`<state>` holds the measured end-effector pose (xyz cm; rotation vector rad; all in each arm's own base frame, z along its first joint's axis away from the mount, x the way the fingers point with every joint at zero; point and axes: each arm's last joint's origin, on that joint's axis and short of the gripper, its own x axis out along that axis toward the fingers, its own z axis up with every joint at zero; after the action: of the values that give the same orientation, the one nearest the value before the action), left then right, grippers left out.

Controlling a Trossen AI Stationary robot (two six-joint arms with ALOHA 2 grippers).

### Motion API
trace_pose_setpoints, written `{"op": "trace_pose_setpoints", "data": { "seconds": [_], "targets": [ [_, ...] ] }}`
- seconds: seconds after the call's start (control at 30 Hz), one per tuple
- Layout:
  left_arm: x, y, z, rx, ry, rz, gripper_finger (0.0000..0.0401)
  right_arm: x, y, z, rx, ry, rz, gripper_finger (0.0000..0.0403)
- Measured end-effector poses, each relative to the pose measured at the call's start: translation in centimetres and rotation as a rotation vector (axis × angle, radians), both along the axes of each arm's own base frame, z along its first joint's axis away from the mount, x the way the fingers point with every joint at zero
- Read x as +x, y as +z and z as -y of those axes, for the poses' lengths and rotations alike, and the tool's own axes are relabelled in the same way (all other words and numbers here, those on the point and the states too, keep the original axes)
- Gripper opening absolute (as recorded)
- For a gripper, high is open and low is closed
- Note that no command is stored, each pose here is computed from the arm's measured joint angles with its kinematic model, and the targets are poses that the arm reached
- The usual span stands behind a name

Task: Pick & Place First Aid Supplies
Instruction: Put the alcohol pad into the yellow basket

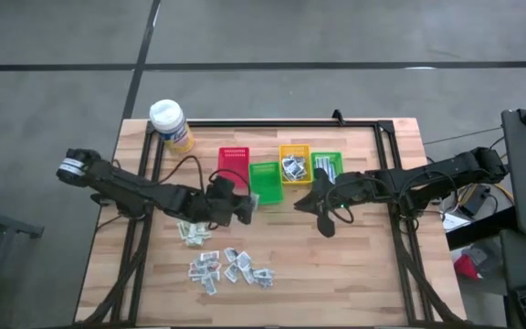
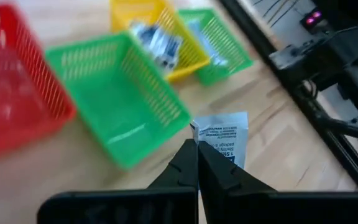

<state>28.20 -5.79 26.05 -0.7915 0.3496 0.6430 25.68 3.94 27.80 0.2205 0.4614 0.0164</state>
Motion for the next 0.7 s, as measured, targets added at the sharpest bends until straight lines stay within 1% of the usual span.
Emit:
{"op": "trace_pose_setpoints", "data": {
  "seconds": [0.1,0.23,0.3,0.47,0.7],
  "targets": [
    [0.7,1.3,-0.4,0.069,-0.021,0.018,0.0,0.2,0.4,0.0,0.011,-0.003,0.042,0.0044],
    [1.3,2.1,-1.4,0.16,-0.021,0.005,0.0,0.3,0.8,0.0,0.015,-0.012,0.087,0.0047],
    [1.6,2.6,-1.9,0.201,-0.017,0.004,0.0,0.4,0.8,0.2,0.001,-0.054,0.096,0.0051],
    [2.0,3.7,-3.1,0.301,-0.022,0.002,0.0,0.4,0.9,0.6,-0.062,-0.205,0.113,0.0074],
    [2.7,5.1,-4.2,0.425,-0.007,0.073,0.0,0.6,1.7,1.6,-0.082,-0.322,0.186,0.0118]
  ]
}}
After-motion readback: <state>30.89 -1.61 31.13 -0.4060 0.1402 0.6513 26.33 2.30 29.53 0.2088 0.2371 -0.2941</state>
